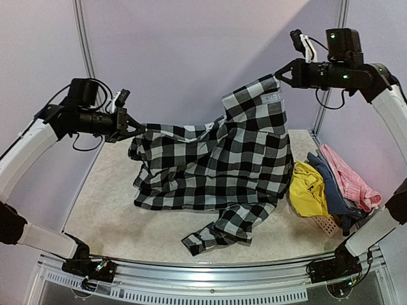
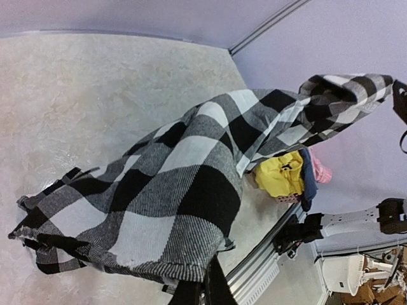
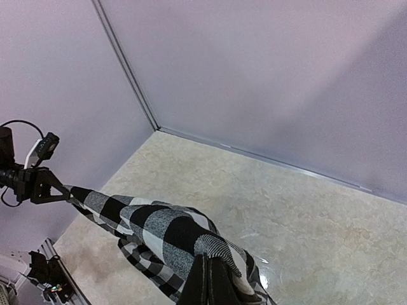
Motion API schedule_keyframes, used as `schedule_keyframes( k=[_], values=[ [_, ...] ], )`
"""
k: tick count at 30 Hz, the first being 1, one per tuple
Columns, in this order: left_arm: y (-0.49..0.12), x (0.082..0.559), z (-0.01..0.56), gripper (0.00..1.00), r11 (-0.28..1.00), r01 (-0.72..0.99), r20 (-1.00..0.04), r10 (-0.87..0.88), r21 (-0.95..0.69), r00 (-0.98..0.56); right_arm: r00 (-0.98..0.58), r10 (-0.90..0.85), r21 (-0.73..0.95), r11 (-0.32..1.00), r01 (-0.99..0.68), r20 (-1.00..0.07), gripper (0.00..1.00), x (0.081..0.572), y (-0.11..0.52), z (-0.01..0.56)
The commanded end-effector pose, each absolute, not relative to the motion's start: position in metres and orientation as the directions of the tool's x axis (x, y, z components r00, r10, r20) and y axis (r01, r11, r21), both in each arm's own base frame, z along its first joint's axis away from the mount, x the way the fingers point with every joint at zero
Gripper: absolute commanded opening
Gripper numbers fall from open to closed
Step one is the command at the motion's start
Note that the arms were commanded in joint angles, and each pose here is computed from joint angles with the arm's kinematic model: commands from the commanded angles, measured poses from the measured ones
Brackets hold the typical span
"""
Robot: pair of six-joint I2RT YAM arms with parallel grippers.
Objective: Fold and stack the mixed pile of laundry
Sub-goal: Flatten out the crumpled shirt at the center of the board.
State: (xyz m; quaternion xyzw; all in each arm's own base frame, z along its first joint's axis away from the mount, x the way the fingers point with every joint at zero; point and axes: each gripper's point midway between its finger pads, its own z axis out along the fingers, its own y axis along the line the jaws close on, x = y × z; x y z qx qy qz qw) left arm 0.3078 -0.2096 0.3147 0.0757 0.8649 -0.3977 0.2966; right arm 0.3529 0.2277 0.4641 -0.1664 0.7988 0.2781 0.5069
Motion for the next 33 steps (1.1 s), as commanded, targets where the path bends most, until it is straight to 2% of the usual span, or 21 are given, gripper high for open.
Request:
schedule_keyframes(
  k=[1,12,19,24,26,28,31,33],
  values=[
    [-0.2,0.272,0.361,0.0,0.657,0.369,-0.582,-0.132,-0.657,-0.802,-0.299,0.05,0.244,0.713,-0.657,-0.953,0.0,0.308,0.219,0.513],
    [-0.193,0.196,0.487,0.0,0.48,0.568,-0.703,-0.159,-0.669,-0.693,-0.083,0.182,0.168,0.517,-0.839,-0.98,0.0,0.201,0.201,0.606],
    [-0.194,0.151,0.571,0.0,0.27,0.713,-0.762,-0.243,-0.647,-0.6,0.054,0.249,0.067,0.452,-0.889,-0.967,0.0,0.145,0.182,0.651],
    [-0.195,0.138,0.61,0.0,0.155,0.772,-0.774,-0.295,-0.617,-0.559,0.098,0.281,0.031,0.42,-0.907,-0.955,0.0,0.12,0.174,0.669],
    [-0.198,0.152,0.611,0.0,0.166,0.764,-0.769,-0.303,-0.624,-0.563,0.104,0.29,0.043,0.459,-0.887,-0.951,0.0,0.129,0.171,0.671],
    [-0.2,0.181,0.597,0.0,0.241,0.714,-0.749,-0.309,-0.657,-0.586,0.109,0.29,0.086,0.585,-0.806,-0.951,0.0,0.162,0.163,0.666],
    [-0.191,0.247,0.541,0.0,0.461,0.522,-0.686,-0.34,-0.718,-0.643,0.044,0.295,0.219,0.793,-0.569,-0.954,0.0,0.24,0.144,0.64],
    [-0.178,0.285,0.492,0.0,0.589,0.356,-0.632,-0.364,-0.725,-0.684,-0.029,0.291,0.279,0.879,-0.386,-0.956,0.0,0.292,0.135,0.602]
  ],
)
